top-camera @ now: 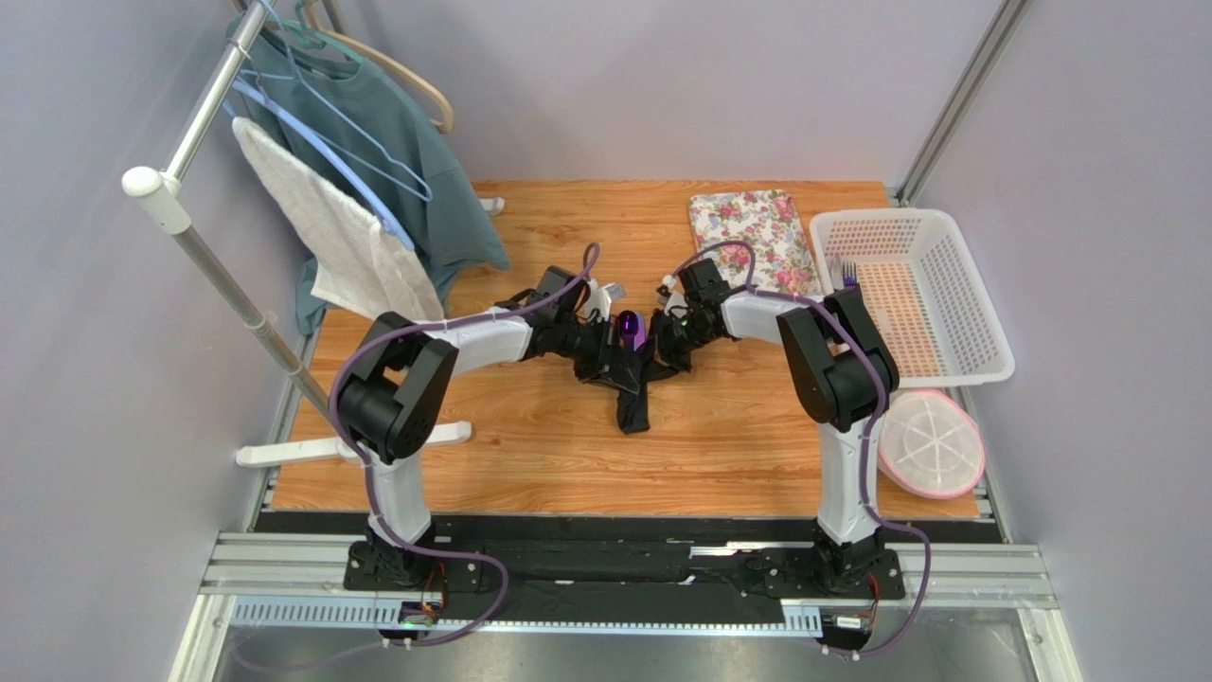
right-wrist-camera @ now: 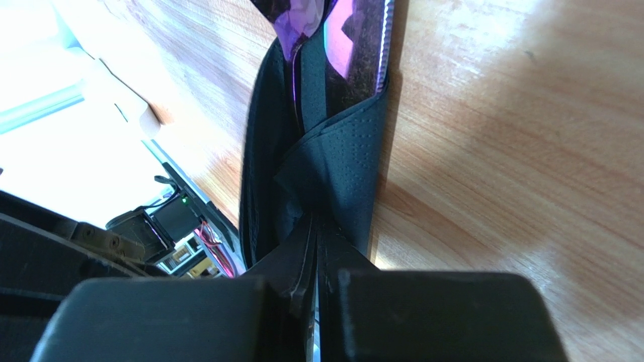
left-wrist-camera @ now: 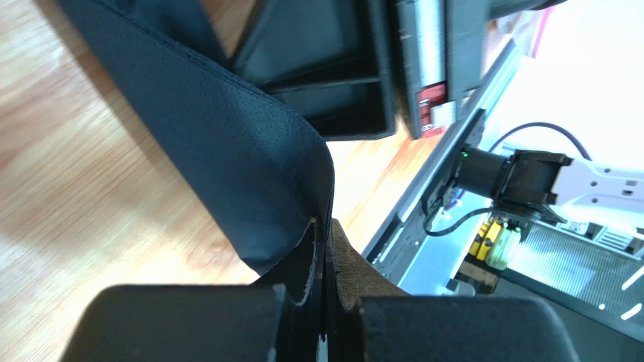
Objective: Place the utensils on the paper napkin and roll it up
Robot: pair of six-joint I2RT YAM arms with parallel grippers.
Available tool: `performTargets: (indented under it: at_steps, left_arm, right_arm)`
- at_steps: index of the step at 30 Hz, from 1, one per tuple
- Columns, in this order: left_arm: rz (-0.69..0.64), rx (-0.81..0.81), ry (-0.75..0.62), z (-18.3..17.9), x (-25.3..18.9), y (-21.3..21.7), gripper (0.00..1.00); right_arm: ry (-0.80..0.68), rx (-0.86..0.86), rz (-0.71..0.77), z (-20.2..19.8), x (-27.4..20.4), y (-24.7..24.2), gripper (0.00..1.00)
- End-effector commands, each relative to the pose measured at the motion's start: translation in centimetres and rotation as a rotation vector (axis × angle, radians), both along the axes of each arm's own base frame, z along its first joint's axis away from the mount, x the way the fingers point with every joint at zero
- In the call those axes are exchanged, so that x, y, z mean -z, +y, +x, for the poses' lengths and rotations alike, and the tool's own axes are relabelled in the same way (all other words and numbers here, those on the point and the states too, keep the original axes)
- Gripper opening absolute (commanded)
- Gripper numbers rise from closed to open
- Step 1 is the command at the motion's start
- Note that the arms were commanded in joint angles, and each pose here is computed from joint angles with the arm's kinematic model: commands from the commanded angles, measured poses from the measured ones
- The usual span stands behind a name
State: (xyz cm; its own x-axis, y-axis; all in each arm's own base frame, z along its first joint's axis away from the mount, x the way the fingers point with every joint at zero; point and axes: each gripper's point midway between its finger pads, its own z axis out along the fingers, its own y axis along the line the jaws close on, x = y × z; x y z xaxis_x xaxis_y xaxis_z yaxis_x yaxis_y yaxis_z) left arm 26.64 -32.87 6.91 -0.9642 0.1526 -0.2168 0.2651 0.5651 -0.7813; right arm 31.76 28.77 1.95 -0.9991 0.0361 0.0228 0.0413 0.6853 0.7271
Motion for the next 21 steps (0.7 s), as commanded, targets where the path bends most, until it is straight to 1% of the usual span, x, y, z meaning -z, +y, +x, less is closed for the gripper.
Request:
performTargets:
  at_steps: [1,7,16,21]
  left_arm:
    - [-0.081,0.022,-0.001,-0.2,-1.1,-1.8,0.00]
    - [-0.065,0.029,0.032,0.0,0.9,-2.4,0.00]
    - [-0.030,0.000,0.043,0.6,3.1,-2.7,0.00]
    - [0.007,-0.009,0.090,0.4,5.0,-2.4,0.00]
  right_arm:
    - [0.042,0.019,-0.124,-1.1,4.0,-1.6,0.01]
    - [0.050,0.015,-0.108,-1.2,3.8,-1.4,0.01]
    - [0.060,0.016,-0.099,-1.3,3.7,-1.3,0.01]
    - [0.055,0.007,-0.093,-1.2,3.0,-1.3,0.02]
